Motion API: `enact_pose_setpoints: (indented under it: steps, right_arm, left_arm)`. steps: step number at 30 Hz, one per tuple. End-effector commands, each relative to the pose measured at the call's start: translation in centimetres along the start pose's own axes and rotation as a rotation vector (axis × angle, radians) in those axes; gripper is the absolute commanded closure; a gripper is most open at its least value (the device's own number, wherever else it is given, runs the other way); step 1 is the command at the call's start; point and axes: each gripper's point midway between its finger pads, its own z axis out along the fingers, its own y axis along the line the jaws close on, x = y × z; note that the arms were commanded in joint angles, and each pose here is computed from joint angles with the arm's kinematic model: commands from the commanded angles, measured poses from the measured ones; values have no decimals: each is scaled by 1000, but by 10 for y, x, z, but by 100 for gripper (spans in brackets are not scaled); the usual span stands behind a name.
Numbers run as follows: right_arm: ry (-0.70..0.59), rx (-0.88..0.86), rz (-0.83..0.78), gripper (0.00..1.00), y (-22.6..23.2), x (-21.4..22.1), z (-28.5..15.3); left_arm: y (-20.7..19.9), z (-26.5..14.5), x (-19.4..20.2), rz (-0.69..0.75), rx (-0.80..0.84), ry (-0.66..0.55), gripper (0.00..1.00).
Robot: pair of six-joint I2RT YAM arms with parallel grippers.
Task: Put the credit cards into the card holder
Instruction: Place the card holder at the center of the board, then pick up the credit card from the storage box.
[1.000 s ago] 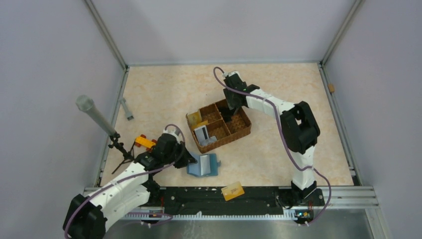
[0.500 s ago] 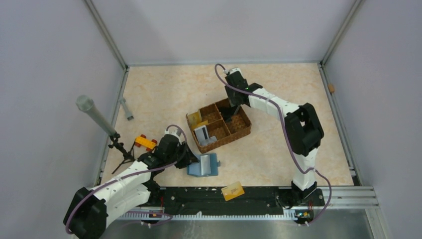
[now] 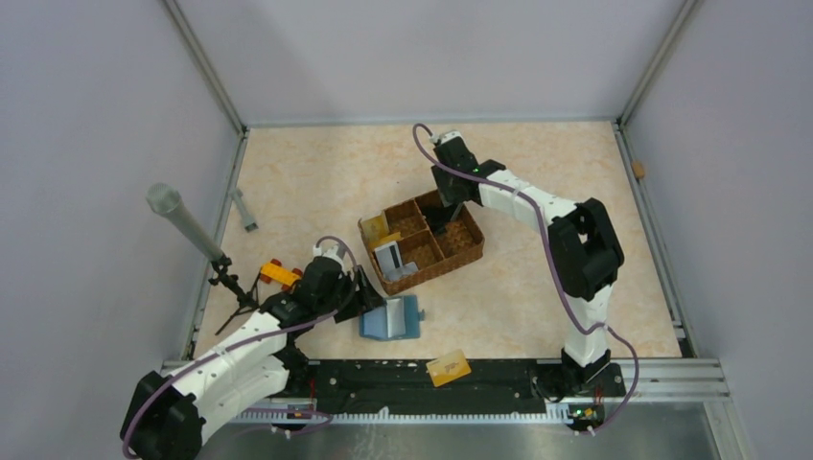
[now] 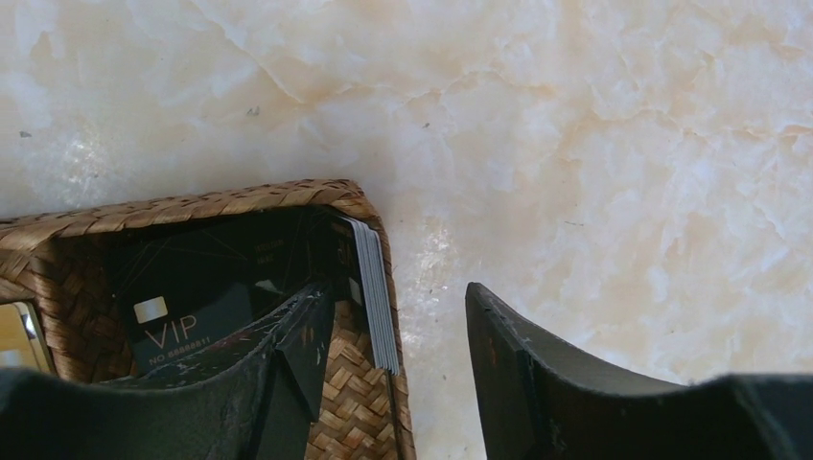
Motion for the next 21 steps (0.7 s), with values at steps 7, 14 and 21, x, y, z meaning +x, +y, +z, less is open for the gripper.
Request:
enact_pose_setpoints:
  steps: [7, 14, 21]
  right_arm:
    - [-51, -75, -7, 37, 5, -18, -10]
    - [-31, -50, -22, 37, 3, -13, -2]
    - [-16, 13, -33, 40, -7, -10, 1]
  left_arm:
    - [-18, -12, -19, 53, 31, -58, 27]
    - [-14, -15, -22, 57, -15, -62, 26]
    - [-18, -18, -24, 60, 0, -63, 26]
